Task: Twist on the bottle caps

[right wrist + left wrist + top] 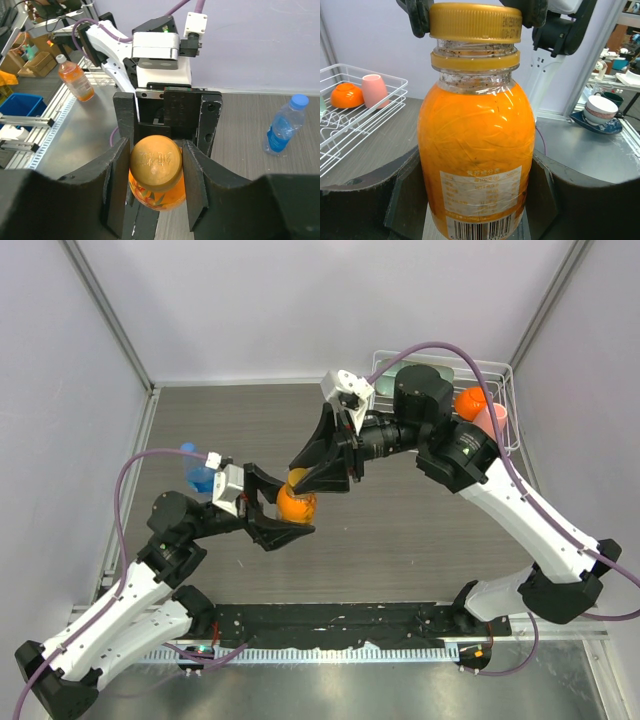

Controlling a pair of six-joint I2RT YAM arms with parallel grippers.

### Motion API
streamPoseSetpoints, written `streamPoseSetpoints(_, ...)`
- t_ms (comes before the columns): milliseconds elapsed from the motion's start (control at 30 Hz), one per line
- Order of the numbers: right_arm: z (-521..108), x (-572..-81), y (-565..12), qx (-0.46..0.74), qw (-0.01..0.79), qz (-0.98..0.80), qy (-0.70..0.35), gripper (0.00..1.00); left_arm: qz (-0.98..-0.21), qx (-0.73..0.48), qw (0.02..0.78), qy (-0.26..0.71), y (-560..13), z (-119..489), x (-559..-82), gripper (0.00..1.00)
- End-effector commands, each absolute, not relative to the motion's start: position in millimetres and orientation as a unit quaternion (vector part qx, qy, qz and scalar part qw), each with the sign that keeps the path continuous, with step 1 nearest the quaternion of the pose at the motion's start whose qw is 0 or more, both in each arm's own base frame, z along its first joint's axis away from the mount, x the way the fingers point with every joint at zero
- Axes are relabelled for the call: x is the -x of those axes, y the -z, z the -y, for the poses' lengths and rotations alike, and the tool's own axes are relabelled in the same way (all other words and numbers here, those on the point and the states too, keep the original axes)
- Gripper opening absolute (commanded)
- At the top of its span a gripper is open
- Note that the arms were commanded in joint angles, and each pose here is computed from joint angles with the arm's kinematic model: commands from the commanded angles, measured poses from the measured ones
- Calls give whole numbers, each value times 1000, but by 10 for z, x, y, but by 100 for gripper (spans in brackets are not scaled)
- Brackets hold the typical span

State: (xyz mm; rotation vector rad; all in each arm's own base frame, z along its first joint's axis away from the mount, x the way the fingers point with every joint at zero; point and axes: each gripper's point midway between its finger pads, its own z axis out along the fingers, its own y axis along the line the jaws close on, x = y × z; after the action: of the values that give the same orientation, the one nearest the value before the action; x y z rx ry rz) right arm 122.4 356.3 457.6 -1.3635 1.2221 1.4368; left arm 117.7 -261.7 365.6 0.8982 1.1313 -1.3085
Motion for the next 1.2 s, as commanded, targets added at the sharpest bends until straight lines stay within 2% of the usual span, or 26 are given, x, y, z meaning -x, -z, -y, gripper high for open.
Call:
streamPoseSetpoints(0, -3487, -1149, -4455, 533, 371, -512, -562, 26, -459, -306, 652, 521, -4140, 2438, -1459, 0)
streamPoseSetpoints(433, -3566, -1365, -3968, 471, 336, -626, -523, 18, -462, -278, 704, 462, -4227, 2326, -1719, 0)
streamPoseSetpoints(667, -3692, -1393, -3684, 423, 325, -686, -495, 11, -463, -283, 740, 397, -4167, 2267, -1924, 0)
streamPoseSetpoints(900, -3751, -1684, -3211, 341, 341, -782, -396, 5, -480, -256, 777, 317, -4089, 2135, -2242, 0)
streamPoseSetpoints(1033, -3608, -1947, -3047, 286, 390, -823, -298, 4, -487, -258, 779, 298, -4049, 2117, -2302, 0)
streamPoseSetpoints(1167, -3524, -1985, -3033, 258, 418, -833, -254, 3, -489, -252, 782, 293, -4024, 2103, -2330, 0)
